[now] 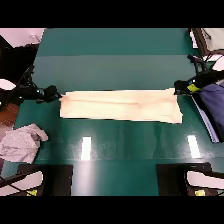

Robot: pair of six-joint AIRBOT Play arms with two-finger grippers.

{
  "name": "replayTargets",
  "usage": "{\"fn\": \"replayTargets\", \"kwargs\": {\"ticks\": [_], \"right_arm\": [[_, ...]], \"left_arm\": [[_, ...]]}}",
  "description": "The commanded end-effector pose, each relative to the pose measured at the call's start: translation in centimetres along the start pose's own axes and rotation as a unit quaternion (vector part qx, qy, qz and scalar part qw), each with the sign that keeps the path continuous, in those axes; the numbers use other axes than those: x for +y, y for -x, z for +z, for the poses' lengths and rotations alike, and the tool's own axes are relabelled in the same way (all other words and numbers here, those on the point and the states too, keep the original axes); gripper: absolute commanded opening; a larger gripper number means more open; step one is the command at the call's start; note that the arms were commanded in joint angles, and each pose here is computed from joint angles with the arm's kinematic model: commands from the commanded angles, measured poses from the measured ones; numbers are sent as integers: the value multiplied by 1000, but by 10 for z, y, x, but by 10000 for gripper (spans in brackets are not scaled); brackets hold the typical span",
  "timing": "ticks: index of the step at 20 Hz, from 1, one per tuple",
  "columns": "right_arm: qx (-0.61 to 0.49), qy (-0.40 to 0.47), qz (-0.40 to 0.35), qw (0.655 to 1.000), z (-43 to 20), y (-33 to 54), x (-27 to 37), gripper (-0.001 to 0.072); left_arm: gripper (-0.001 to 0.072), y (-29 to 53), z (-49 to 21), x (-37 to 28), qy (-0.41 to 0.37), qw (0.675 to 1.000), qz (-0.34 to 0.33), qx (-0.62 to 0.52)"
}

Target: Fold the shirts.

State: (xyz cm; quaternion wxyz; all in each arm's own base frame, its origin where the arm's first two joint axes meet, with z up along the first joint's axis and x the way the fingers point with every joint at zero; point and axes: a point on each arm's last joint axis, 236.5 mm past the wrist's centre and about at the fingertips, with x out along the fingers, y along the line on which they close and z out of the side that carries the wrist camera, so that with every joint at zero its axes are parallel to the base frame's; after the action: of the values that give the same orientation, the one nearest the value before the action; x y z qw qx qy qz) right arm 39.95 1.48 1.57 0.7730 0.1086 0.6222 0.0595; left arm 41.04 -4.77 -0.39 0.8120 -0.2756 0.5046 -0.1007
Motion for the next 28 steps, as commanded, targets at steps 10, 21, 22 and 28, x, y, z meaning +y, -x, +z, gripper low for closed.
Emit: {"fn": "replayTargets", "kwargs": {"ticks": [10,21,22,28], "right_arm": [[-53,-28,146,987,41,13,14,437],[10,-117,223,968,-34,-31,-65,658],[12,-113,232,966,-33,-38,-65,658],[55,-124,304,943,-44,-72,-52,658]], "left_arm": [[613,3,21,-44,14,996,-83,3],[25,-21,-39,-107,-83,986,-116,86],[25,-23,-45,-114,-92,984,-120,92],[25,-31,-69,-139,-121,977,-132,115]]}}
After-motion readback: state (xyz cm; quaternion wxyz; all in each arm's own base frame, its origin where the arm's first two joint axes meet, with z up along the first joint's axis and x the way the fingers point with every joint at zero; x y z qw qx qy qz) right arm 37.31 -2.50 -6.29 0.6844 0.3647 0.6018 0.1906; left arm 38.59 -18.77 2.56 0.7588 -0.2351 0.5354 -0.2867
